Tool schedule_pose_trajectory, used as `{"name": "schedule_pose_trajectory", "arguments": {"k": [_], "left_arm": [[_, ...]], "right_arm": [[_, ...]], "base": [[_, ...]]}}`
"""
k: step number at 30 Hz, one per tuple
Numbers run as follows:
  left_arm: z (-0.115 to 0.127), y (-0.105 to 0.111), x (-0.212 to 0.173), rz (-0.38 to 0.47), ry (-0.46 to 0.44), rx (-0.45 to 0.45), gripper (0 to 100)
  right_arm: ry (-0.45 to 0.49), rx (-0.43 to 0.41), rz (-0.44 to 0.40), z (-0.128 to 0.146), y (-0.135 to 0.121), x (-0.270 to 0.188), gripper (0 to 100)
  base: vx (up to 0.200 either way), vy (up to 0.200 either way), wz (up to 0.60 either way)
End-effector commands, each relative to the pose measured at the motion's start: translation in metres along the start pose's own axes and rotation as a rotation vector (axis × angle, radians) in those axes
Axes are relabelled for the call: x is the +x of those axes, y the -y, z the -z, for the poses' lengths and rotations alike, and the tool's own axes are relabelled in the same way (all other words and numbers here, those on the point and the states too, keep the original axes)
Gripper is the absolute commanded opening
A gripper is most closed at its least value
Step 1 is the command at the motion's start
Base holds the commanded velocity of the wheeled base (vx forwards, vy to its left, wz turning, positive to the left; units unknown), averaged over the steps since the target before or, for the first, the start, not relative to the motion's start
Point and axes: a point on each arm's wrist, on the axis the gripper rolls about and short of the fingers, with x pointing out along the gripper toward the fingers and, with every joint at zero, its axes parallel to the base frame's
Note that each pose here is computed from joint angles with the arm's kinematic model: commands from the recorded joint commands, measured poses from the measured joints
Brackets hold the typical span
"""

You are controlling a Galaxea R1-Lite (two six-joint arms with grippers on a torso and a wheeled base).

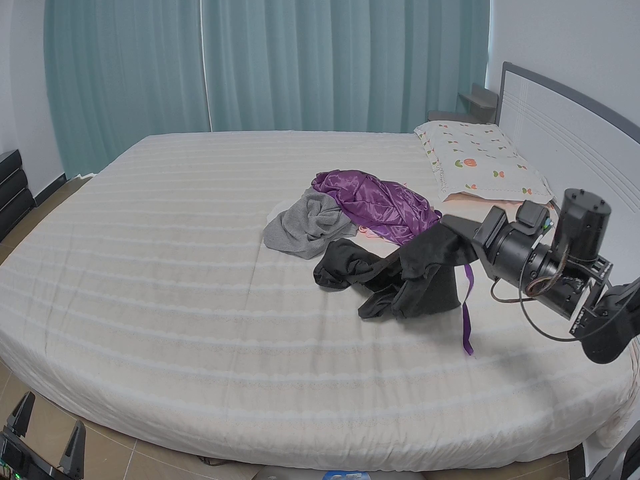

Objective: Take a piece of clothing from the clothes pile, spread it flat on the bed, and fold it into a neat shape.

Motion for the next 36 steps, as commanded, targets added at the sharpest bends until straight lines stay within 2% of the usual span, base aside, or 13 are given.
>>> {"name": "schedule_pose_trajectory", "arguments": {"k": [1,2,4,7,10,13,14,15,16,20,29,33,36], "left_arm": [[-0.009,0.0,-0.003,0.008,0.068,-0.014,100],[-0.048,-0.001,-0.013,0.022,0.195,-0.105,100],[-0.073,-0.001,-0.015,0.069,0.218,-0.16,100],[-0.081,0.001,-0.007,0.173,0.168,-0.098,100],[-0.085,0.002,0.019,0.235,0.01,-0.106,100],[-0.084,0.003,0.045,0.302,-0.129,-0.113,100],[-0.084,0.004,0.05,0.348,-0.161,-0.105,100],[-0.084,0.004,0.05,0.348,-0.161,-0.105,100],[-0.081,0.007,0.066,0.433,-0.241,-0.066,100],[-0.074,0.014,0.1,0.486,-0.382,-0.037,100],[-0.048,0.045,0.169,0.618,-0.555,-0.037,100],[-0.035,0.059,0.202,0.595,-0.528,-0.047,100],[-0.017,0.074,0.221,0.573,-0.582,-0.098,100]], "right_arm": [[0.084,-0.032,-0.173,-0.02,-0.049,-0.038,0],[0.102,-0.035,-0.193,-0.024,-0.054,-0.043,0],[0.085,-0.034,-0.199,-0.019,-0.056,-0.045,0],[0.092,-0.037,-0.218,-0.017,-0.063,-0.046,0],[0.118,-0.048,-0.241,-0.023,-0.071,-0.052,0],[0.096,-0.052,-0.244,-0.016,-0.074,-0.055,0],[0.093,-0.051,-0.25,-0.015,-0.075,-0.057,0],[0.093,-0.051,-0.25,-0.015,-0.075,-0.057,0],[0.103,-0.051,-0.265,-0.017,-0.079,-0.062,0],[0.098,-0.054,-0.267,-0.019,-0.08,-0.067,0],[0.082,-0.054,-0.215,-0.017,-0.067,-0.064,0],[0.085,-0.056,-0.216,-0.018,-0.068,-0.063,0],[0.079,-0.055,-0.202,-0.016,-0.065,-0.058,0]], "base": [[0.0,0.0,0.0],[0.0,0.0,0.0],[0.0,0.0,0.0],[0.0,0.0,0.0],[0.0,0.0,0.0],[0.0,0.0,0.0],[0.0,0.0,0.0],[0.0,0.0,0.0],[0.0,0.0,0.0],[0.0,0.0,0.0],[0.0,0.0,0.0],[0.0,0.0,0.0],[0.0,0.0,0.0]]}}
